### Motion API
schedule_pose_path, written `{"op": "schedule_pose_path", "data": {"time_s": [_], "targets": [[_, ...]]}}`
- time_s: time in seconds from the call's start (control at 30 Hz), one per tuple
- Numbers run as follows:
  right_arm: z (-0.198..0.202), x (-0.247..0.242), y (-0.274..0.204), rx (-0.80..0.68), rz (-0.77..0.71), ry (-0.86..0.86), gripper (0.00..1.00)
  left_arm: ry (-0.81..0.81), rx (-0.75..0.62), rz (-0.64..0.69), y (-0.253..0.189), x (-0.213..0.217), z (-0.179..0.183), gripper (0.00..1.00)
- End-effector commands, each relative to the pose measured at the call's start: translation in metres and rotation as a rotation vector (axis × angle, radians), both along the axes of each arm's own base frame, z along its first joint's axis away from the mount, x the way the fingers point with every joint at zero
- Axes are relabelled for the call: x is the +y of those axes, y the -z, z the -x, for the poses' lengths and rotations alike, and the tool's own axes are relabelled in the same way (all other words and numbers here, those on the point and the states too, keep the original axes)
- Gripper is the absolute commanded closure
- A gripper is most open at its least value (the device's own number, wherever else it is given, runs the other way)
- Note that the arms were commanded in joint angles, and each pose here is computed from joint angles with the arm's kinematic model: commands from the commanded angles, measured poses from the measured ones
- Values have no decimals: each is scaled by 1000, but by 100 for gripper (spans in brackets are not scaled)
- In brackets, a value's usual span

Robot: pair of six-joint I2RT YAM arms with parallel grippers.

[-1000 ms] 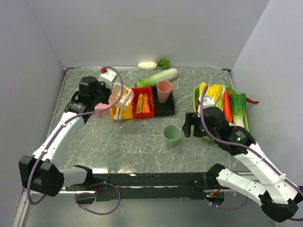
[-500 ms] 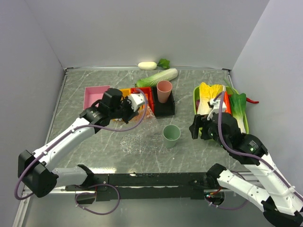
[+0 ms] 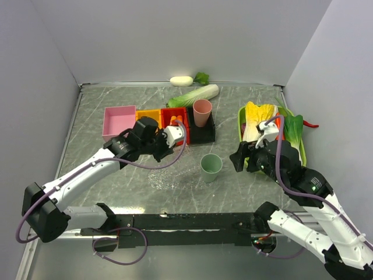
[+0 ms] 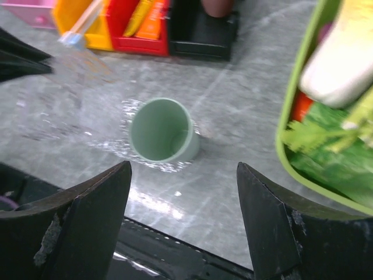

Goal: Prepare toiletry sets of a toothbrush and toothpaste on the tray

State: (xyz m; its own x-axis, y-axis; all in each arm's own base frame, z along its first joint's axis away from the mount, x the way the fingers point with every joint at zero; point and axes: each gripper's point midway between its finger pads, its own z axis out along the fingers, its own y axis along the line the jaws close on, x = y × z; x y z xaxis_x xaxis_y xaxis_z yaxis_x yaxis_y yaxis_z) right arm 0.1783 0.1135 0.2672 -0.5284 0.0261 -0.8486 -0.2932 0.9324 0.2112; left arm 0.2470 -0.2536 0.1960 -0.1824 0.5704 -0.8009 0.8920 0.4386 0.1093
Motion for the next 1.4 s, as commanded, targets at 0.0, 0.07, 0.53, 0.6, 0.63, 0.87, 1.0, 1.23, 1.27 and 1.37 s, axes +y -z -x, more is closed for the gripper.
{"op": "schedule_pose_path", "data": {"time_s": [0.0, 0.07, 0.53, 0.6, 0.63, 0.87, 1.0, 1.23, 1.27, 1.37], "targets": [[-8, 38, -20, -39, -126, -113, 22, 13, -33, 33, -12, -6, 14, 99], [-6, 60, -20, 1, -183, -195, 25, -8, -40, 14, -7, -2, 17, 99], [-11, 156, -2, 204, -341, -455, 34, -49, -173, 144, -25, 8, 39, 99], [-8, 165, -1, 228, -354, -490, 36, -51, -182, 145, -25, 8, 39, 99], [-7, 168, -3, 234, -368, -498, 36, -51, -188, 152, -27, 8, 39, 99], [-6, 186, 10, 297, -393, -531, 41, -50, -210, 182, -31, 6, 45, 99], [-7, 191, 18, 327, -392, -536, 45, -58, -239, 202, -38, 8, 47, 99], [-7, 196, 26, 349, -389, -540, 49, -54, -257, 235, -43, 8, 50, 99], [-7, 197, 26, 352, -390, -543, 50, -53, -257, 235, -43, 8, 51, 99], [-5, 201, 24, 352, -410, -561, 54, -53, -254, 233, -43, 7, 50, 99]]}}
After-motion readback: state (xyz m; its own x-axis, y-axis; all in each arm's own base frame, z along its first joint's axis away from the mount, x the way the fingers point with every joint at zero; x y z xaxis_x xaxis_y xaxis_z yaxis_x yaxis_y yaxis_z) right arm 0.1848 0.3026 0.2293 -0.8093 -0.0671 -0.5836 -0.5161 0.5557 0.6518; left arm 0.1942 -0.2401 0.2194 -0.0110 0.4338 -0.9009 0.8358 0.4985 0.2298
